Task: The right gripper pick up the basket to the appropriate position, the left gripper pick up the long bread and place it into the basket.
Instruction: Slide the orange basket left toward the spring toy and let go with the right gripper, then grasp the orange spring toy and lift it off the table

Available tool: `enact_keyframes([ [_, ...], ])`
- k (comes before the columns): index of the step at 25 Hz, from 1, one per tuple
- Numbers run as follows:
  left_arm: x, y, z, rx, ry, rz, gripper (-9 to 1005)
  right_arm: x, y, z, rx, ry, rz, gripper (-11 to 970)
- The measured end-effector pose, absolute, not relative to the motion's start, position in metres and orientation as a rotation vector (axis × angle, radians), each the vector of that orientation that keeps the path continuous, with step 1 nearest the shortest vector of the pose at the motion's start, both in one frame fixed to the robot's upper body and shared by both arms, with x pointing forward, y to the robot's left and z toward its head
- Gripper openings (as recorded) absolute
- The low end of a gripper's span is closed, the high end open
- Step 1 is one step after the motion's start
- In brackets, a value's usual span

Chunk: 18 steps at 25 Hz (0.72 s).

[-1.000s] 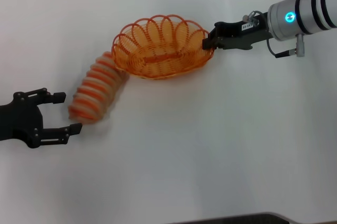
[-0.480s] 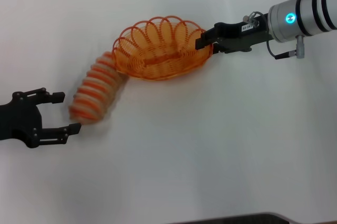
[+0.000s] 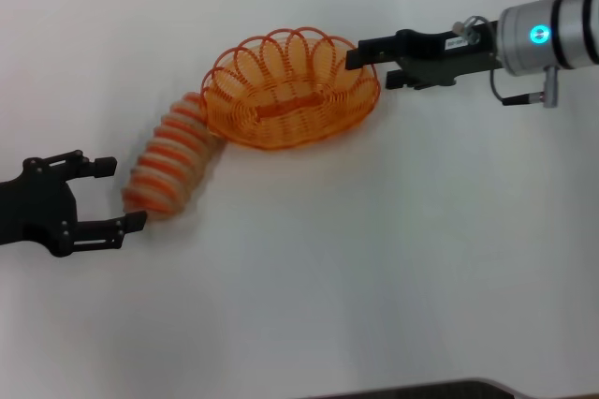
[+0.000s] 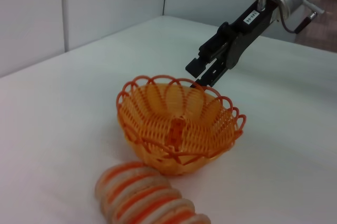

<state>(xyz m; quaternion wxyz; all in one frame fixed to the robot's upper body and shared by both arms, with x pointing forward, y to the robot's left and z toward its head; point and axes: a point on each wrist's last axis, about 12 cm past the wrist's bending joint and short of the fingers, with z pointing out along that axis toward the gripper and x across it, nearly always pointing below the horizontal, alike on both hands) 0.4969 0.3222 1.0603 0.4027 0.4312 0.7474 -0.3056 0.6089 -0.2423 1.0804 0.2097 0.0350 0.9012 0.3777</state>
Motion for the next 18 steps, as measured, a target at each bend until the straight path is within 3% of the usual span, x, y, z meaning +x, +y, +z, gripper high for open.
enact_keyframes([
  [3, 0.497, 0.321, 1.060, 1.066, 1.884, -0.776, 857, 0.607, -0.247, 1.081, 0.089, 2.487, 1.057, 736],
  [8, 0.498, 0.319, 1.060, 1.021, 1.873, -0.781, 857, 0.599, -0.257, 1.082, 0.067, 2.411, 1.097, 942],
  [18, 0.493, 0.321, 1.062, 0.926, 1.830, -0.832, 856, 0.561, -0.309, 1.081, -0.074, 2.094, 1.055, 936],
])
